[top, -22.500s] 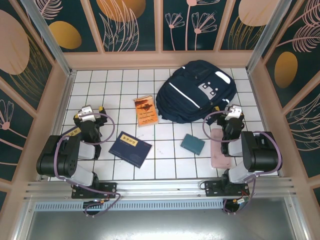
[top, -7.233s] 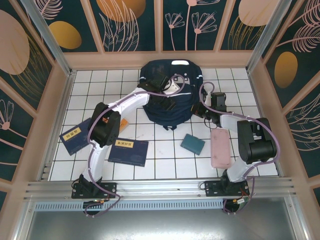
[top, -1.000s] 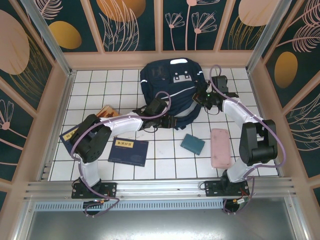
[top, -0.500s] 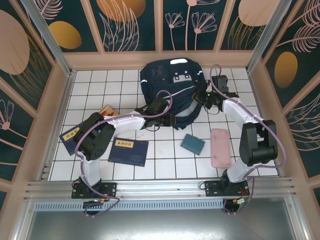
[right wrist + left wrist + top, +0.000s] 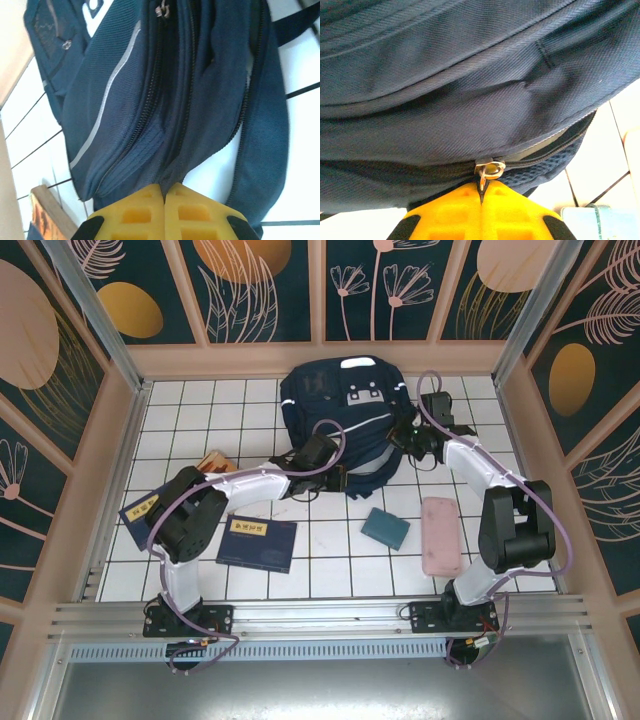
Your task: Pack the student bag
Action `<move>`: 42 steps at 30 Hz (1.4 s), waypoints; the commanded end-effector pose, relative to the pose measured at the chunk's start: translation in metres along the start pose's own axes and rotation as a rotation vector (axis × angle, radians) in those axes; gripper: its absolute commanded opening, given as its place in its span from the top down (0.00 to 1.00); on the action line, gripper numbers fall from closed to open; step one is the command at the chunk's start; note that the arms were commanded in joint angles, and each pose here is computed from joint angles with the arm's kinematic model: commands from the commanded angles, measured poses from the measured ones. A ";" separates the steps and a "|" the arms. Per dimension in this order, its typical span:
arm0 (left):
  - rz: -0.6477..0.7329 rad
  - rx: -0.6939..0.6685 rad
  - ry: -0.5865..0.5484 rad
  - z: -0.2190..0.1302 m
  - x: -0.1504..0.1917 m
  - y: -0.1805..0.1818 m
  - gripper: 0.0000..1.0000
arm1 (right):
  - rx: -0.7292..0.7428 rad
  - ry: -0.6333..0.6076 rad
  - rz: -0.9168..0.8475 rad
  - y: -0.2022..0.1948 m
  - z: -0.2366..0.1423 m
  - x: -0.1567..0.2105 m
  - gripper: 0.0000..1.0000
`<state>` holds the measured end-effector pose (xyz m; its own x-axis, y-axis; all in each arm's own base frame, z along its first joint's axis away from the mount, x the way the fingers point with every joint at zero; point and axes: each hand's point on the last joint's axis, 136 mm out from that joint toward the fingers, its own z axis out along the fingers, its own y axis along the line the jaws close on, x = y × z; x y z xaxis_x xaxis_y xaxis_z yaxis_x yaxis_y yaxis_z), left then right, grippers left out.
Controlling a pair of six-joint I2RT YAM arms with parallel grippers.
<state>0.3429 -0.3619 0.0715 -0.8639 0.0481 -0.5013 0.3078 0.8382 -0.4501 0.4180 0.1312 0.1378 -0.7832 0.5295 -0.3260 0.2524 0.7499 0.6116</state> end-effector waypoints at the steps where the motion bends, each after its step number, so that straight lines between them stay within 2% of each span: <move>1: 0.044 -0.138 -0.023 -0.025 0.000 0.028 1.00 | 0.046 -0.178 -0.006 -0.003 -0.026 -0.039 0.99; 10: -0.020 -0.232 -0.061 -0.041 -0.017 0.075 1.00 | 0.108 -0.250 0.012 -0.018 -0.025 -0.060 1.00; 13: -0.032 -0.234 -0.074 -0.039 -0.028 0.083 1.00 | 0.066 -0.245 -0.007 -0.013 -0.023 -0.062 1.00; 17: -0.033 -0.252 -0.087 -0.033 -0.042 0.090 1.00 | -0.062 -0.193 -0.083 0.010 -0.022 -0.053 1.00; 25: -0.080 -0.365 -0.168 -0.034 -0.080 0.130 1.00 | -0.050 -0.231 -0.100 0.003 -0.040 -0.058 1.00; 31: -0.076 -0.361 -0.235 -0.037 -0.110 0.143 1.00 | -0.082 -0.242 -0.123 0.010 -0.045 -0.058 1.00; 36: -0.044 -0.306 -0.271 -0.032 -0.132 0.143 1.00 | -0.094 -0.232 -0.128 0.011 -0.042 -0.057 1.00; 42: -0.079 -0.380 -0.285 -0.031 -0.143 0.166 1.00 | -0.108 -0.240 -0.136 0.014 -0.046 -0.056 1.00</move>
<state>0.4691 -0.2377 0.0673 -0.8048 -0.0698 -0.5894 0.1034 0.9614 -0.2551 0.4296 0.1128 0.1634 -0.7383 0.4989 -0.4540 0.1316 0.7667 0.6284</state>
